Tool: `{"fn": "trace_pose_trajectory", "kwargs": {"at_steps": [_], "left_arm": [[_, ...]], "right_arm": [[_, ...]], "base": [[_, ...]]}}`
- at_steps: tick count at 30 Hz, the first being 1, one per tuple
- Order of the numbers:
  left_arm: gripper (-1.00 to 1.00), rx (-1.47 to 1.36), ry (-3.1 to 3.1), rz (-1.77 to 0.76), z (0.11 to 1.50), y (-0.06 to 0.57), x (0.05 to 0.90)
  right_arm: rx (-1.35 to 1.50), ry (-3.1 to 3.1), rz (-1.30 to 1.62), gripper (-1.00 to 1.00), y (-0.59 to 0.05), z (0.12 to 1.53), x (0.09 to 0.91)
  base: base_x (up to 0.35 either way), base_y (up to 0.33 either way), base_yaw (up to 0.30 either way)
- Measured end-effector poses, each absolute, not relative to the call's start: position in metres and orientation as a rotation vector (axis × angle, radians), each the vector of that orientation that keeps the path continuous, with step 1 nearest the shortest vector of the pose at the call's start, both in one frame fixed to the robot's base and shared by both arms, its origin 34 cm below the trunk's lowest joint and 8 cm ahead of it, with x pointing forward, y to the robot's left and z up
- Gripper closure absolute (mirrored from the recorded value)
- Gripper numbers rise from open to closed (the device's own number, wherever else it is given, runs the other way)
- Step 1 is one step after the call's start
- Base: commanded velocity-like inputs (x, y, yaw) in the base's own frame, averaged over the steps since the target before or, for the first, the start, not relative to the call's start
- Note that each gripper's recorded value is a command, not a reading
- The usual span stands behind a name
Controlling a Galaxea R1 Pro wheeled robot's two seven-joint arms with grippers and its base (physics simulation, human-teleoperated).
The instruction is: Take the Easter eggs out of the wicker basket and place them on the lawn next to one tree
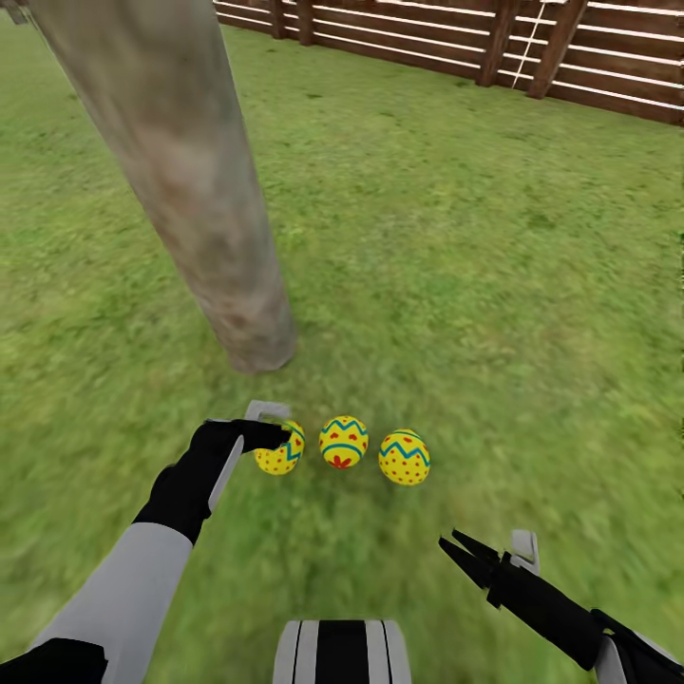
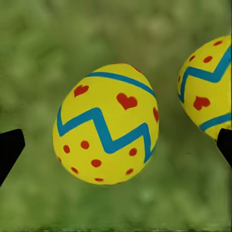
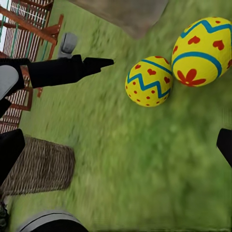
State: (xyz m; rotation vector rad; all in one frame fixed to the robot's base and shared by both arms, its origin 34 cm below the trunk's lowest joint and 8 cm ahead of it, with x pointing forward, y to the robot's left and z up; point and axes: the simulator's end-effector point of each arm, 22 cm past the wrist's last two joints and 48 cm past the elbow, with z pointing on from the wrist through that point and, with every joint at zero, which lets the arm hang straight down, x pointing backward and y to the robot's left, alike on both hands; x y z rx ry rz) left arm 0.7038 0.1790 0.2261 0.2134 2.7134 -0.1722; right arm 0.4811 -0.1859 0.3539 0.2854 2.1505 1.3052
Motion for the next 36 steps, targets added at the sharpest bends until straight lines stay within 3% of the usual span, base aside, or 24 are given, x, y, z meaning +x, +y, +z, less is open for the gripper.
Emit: {"fn": "trace_pose_trajectory", "kwargs": {"at_steps": [17,36], "left_arm": [[-1.00,0.216,2.642,-0.162,0.272,0.179,0.722],[-1.00,0.217,2.566,-0.148,0.324,0.179,0.737]], "right_arm": [[0.236,2.093,1.298,-1.00,-0.185,0.383,0.490],[0.182,2.026,1.287,-1.00,-0.185,0.418,0.498]], "base": [[-0.331,0.000,0.000],[-0.029,0.000,0.000]]}}
